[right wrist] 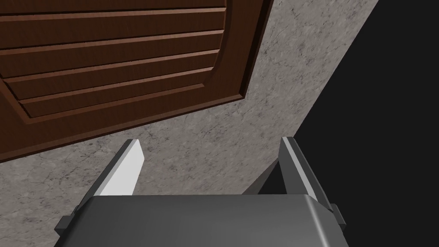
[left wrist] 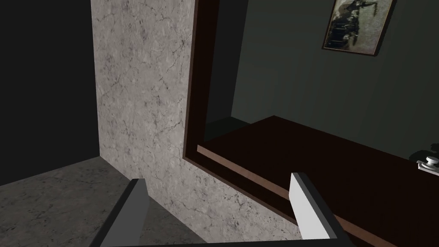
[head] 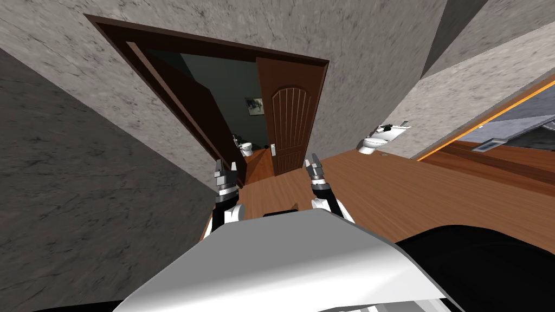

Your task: Push the door open

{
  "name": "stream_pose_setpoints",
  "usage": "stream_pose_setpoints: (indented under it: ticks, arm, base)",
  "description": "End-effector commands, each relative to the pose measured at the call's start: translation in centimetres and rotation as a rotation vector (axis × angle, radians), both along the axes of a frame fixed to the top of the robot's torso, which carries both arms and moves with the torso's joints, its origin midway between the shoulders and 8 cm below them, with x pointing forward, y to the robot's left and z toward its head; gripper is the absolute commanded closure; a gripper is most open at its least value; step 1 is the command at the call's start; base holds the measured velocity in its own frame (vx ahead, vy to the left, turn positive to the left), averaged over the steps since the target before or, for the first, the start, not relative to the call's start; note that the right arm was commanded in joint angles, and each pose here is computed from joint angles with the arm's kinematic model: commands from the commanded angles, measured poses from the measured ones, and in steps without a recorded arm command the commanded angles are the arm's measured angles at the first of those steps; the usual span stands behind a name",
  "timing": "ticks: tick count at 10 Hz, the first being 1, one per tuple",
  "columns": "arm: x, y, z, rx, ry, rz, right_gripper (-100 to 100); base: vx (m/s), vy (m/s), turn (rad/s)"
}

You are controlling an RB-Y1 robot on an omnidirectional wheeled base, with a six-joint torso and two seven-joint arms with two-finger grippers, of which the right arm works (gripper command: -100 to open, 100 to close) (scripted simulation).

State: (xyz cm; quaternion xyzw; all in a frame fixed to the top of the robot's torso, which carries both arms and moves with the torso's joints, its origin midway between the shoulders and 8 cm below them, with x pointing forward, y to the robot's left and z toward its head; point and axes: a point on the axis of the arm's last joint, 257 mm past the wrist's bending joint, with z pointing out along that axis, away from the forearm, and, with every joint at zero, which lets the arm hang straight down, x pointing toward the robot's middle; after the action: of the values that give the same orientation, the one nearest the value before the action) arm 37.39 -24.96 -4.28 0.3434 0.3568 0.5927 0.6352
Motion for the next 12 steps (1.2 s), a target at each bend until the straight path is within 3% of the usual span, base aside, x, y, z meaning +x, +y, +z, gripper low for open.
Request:
stream_pose_setpoints:
  ticks: [1,7,11,12]
  arm:
    - [0.4,0.6,-1.5,-0.003,0.035,0.018,-100]
    - [1.5,3.6,-7.2,-0.017,0.156,0.081,-100]
    - [1.8,5.1,-9.9,-0.022,0.212,0.111,-100]
    - [1.8,6.0,-11.5,-0.024,0.245,0.129,-100]
  base:
    - [0.201,0.01,-0.021]
    - [0.181,0.025,-0.024]
    - [0.136,0.019,-0.02]
    - [0.192,0.008,-0.032]
